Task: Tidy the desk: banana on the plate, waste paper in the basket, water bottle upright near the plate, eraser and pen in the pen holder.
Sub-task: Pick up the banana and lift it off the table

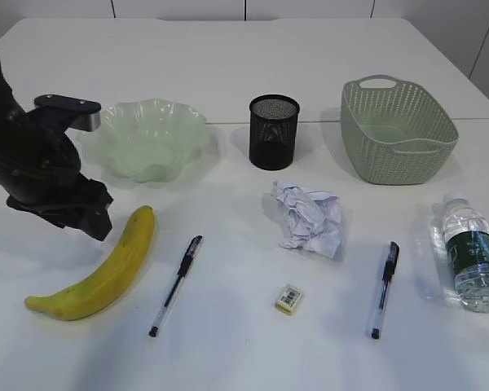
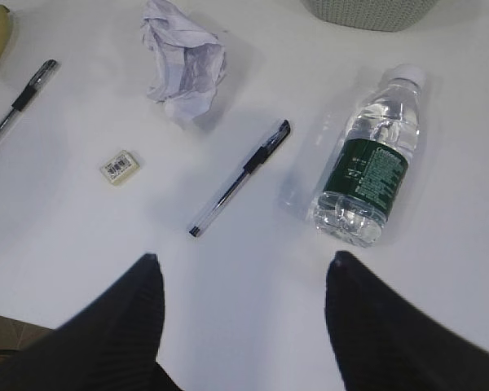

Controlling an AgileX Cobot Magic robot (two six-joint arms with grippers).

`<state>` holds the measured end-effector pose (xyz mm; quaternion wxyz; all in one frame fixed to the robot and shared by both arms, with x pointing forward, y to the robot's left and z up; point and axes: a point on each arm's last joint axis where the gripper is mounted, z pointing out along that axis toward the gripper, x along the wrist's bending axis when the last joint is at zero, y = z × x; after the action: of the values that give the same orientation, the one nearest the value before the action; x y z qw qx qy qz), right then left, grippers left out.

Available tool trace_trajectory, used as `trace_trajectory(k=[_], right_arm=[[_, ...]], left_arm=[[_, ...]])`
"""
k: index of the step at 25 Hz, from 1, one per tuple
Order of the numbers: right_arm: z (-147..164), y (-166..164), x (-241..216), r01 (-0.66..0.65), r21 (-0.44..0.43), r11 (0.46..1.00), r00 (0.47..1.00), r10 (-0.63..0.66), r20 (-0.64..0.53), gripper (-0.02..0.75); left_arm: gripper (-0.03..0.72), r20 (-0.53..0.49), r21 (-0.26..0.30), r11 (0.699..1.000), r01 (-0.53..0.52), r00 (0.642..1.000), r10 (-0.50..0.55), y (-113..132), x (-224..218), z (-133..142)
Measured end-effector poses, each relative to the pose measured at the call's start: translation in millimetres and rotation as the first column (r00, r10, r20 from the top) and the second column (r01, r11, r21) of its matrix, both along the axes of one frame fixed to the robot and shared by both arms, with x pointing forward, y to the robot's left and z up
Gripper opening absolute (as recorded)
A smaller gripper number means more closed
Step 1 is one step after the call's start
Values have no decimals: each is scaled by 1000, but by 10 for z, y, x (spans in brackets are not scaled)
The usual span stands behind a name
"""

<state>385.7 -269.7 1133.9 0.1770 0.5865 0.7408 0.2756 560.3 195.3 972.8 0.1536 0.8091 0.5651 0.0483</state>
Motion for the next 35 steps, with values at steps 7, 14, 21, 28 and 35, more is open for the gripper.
trace_trajectory(k=[7, 14, 21, 28, 35], right_arm=[[0, 6, -3, -3, 6, 1000, 1000, 3, -3, 464], [-9, 5, -15, -7, 2, 1000, 1000, 7, -19, 464], [-9, 5, -15, -7, 2, 1000, 1000, 7, -19, 464], [-11, 5, -17, -8, 2, 1000, 1000, 8, -21, 464], [-11, 5, -17, -8, 2, 1000, 1000, 8, -21, 463]], left_arm=[[468, -18, 16, 995, 94, 995, -94, -339, -21, -241], [468, -71, 33, 996, 82, 994, -80, -386, 9, -496], [467, -63, 40, 996, 83, 995, -80, -392, 42, -577], [454, -106, 55, 995, 83, 991, -76, -394, 51, -746], [307, -140, 58, 995, 81, 987, -72, -391, 26, -770]])
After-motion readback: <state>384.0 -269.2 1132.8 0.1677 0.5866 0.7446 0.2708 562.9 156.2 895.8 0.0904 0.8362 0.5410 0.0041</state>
